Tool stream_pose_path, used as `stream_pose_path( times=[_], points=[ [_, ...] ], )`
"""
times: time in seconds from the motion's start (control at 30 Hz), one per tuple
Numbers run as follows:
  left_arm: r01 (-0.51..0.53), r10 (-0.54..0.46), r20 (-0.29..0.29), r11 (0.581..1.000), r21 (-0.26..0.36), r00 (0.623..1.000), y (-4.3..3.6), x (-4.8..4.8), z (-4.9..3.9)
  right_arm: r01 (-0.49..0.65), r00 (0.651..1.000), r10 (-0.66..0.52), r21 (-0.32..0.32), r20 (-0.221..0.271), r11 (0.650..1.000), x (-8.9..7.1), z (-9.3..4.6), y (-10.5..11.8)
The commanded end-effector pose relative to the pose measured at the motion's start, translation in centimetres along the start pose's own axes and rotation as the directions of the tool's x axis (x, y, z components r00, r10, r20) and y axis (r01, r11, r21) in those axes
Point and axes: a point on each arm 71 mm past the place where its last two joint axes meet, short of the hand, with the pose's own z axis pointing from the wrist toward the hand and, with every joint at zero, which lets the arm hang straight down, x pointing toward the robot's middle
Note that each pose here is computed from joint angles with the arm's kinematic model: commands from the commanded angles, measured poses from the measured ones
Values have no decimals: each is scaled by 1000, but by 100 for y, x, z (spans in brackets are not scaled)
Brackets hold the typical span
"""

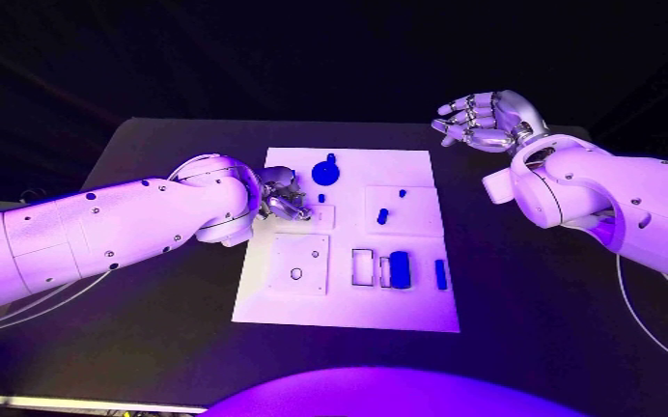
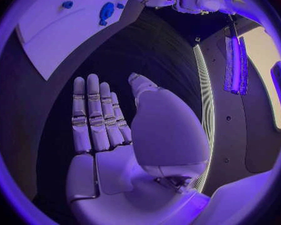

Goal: Assemble the parts on the task board

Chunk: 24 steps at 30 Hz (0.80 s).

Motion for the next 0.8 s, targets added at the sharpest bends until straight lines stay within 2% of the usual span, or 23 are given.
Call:
stream_pose_path(
  times=[0.03,0.8],
  points=[
    [-14,14,-31,1000,5,999,-24,37,6,-1,1000,1,-7,-14,1000,15,-2,8],
    [-9,9,-54,1000,8,998,-74,60,57,-2,1000,2,-6,-16,1000,34,9,5]
  ],
)
